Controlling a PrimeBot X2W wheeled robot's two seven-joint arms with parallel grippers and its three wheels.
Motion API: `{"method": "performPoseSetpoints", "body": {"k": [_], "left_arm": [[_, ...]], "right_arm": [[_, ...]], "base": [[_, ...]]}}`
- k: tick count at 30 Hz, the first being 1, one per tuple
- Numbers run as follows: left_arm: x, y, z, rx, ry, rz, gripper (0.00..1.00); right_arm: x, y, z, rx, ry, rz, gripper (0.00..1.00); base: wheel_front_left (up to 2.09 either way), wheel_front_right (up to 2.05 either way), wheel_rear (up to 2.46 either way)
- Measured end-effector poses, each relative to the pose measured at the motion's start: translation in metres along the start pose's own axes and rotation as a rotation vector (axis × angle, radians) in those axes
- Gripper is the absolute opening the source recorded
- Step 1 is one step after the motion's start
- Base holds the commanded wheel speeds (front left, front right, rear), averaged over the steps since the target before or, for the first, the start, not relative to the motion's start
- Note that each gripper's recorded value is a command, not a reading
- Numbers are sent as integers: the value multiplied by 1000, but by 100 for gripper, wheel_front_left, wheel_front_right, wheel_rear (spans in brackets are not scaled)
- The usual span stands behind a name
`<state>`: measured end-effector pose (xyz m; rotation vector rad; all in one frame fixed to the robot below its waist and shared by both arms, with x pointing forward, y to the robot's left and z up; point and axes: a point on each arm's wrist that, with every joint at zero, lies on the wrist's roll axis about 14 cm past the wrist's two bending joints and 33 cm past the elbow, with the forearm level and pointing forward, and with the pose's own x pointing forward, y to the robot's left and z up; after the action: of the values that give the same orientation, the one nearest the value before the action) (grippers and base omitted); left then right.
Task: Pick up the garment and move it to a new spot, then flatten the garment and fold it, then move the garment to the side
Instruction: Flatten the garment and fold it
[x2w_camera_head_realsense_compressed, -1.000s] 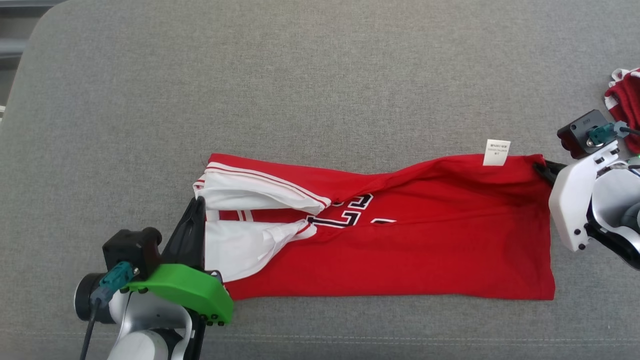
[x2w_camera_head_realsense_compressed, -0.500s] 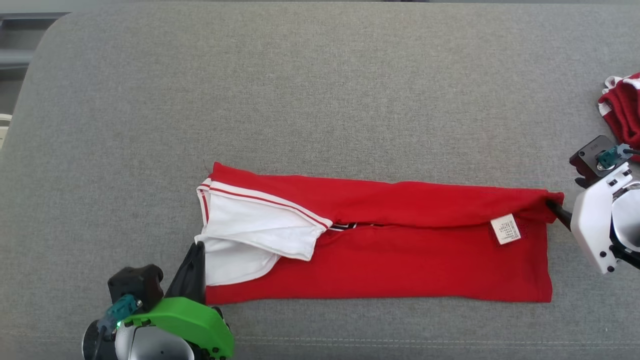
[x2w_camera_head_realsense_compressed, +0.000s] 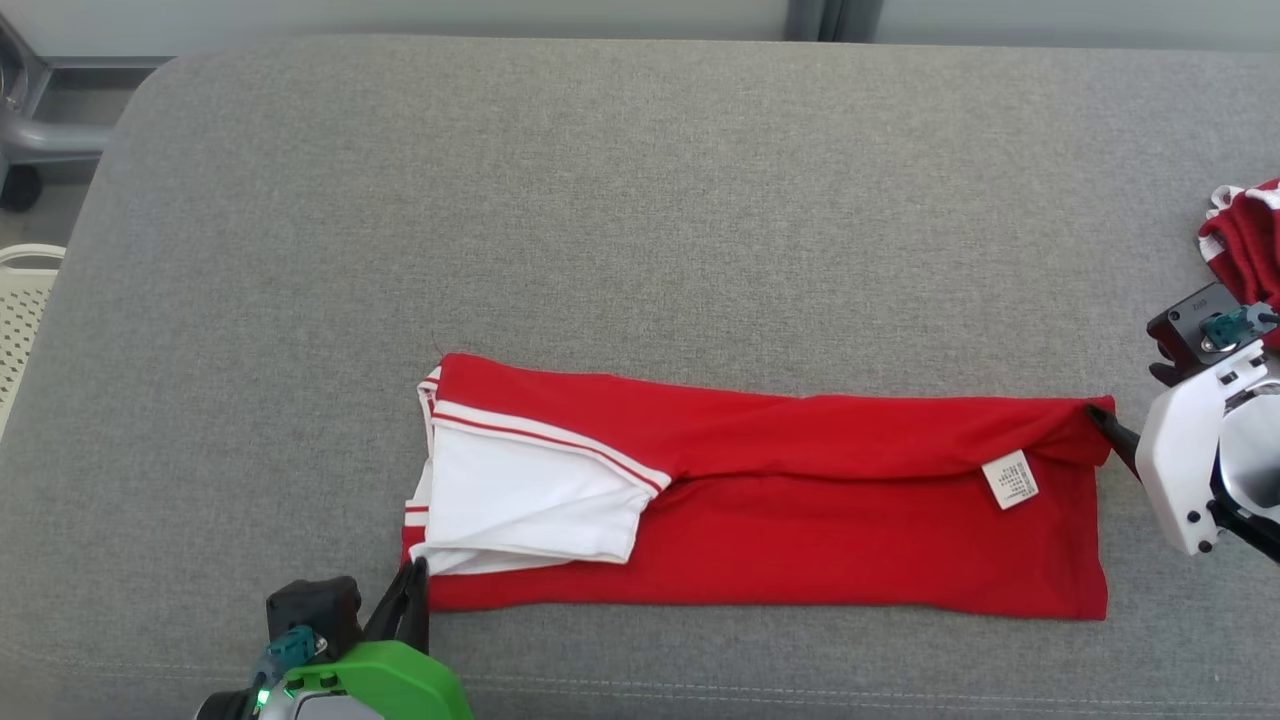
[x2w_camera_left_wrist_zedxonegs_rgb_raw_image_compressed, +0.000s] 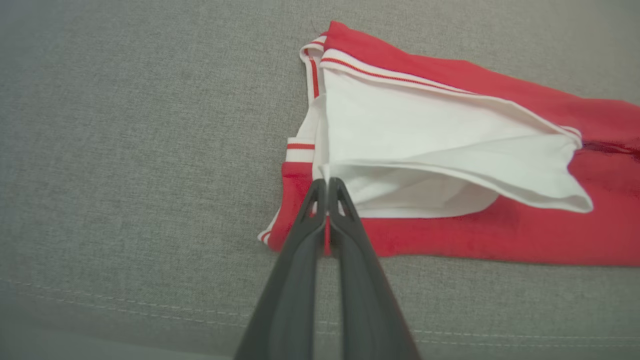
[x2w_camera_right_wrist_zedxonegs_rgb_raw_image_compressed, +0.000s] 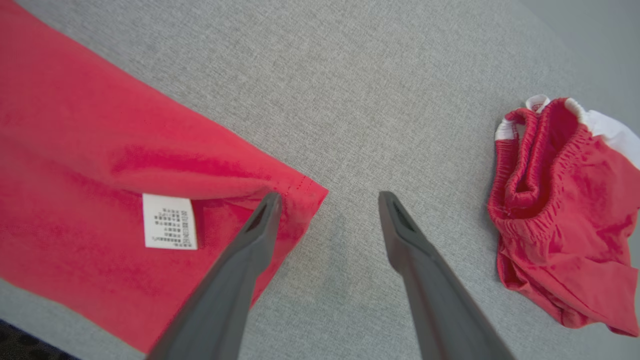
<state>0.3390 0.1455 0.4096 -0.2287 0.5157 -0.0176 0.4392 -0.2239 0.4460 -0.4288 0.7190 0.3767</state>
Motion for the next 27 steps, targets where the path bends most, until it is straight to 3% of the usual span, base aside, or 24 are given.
{"method": "performPoseSetpoints", "body": {"k": [1,10,18,27], "left_arm": [[-1,1,-5,15,18,0,100],[-8,24,-20,71,34,59,100],[-20,52,17,150,-184,124,100],[-32,47,78,116,-469,112,100]], "right_arm": [[-1,1,0,2,-2,-2,100],[-11,3,12,67,-107,-38,100],[-30,3,11,182,-238,-134,100],[-53,15,27,400,-476,-205,100]], "base": [[0,0,0],[0,0,0],[0,0,0],[0,0,0]]}}
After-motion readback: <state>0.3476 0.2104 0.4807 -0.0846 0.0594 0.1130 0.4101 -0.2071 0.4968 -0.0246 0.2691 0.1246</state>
